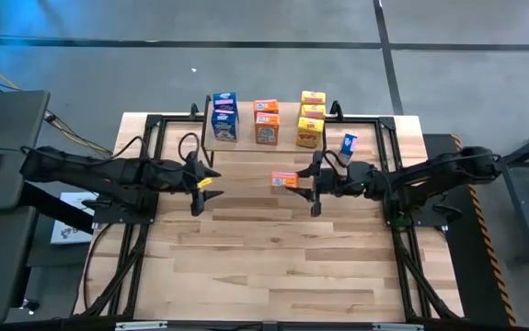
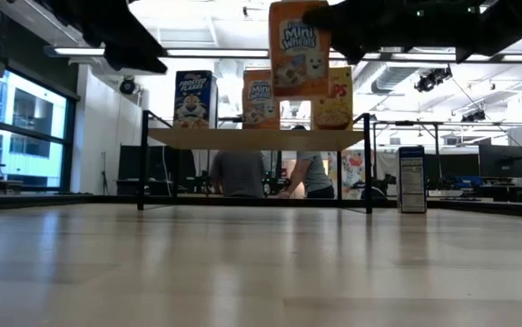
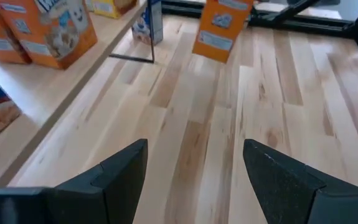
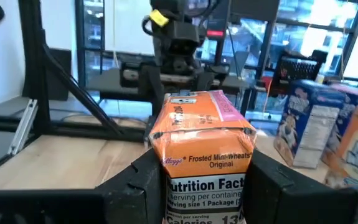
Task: Stack cereal on shelf
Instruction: Put the orange cereal box aligned with the other orange cereal boxes on the shelf
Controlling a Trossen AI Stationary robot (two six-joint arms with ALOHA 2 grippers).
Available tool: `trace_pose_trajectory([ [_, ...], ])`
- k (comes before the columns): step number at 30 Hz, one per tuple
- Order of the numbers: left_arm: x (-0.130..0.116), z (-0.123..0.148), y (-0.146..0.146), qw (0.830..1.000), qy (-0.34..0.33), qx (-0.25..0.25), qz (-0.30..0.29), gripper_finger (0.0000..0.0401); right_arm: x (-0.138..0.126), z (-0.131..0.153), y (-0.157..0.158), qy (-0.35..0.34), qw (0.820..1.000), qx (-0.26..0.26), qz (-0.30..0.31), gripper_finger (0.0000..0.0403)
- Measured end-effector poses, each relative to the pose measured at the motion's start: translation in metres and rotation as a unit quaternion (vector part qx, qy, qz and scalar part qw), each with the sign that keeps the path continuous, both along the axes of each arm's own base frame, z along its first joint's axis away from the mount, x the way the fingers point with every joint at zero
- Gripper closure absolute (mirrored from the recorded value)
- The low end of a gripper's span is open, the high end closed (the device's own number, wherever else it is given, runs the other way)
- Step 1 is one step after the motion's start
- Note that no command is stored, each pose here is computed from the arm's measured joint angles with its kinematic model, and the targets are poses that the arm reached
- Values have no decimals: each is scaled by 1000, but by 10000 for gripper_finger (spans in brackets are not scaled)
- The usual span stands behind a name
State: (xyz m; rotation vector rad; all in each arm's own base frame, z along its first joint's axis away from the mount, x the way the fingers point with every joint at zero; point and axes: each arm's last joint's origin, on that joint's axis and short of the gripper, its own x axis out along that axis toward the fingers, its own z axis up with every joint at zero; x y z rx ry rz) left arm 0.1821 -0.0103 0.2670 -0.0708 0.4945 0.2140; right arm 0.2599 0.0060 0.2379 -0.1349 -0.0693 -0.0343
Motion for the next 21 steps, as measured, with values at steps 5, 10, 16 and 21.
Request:
trace_pose_trajectory([
  [5,-15,1,2,1000,-29,9,-5,144,8,-9,7,-10,1000,-12,-25,254],
  [10,-26,5,3,999,-38,16,-9,144,15,-17,8,-26,997,1,-70,254],
  [16,-28,6,3,999,-40,31,-16,144,21,-19,7,-60,995,20,-80,254],
  [21,-28,6,3,998,-37,42,-22,144,32,-13,5,-65,991,20,-119,254],
])
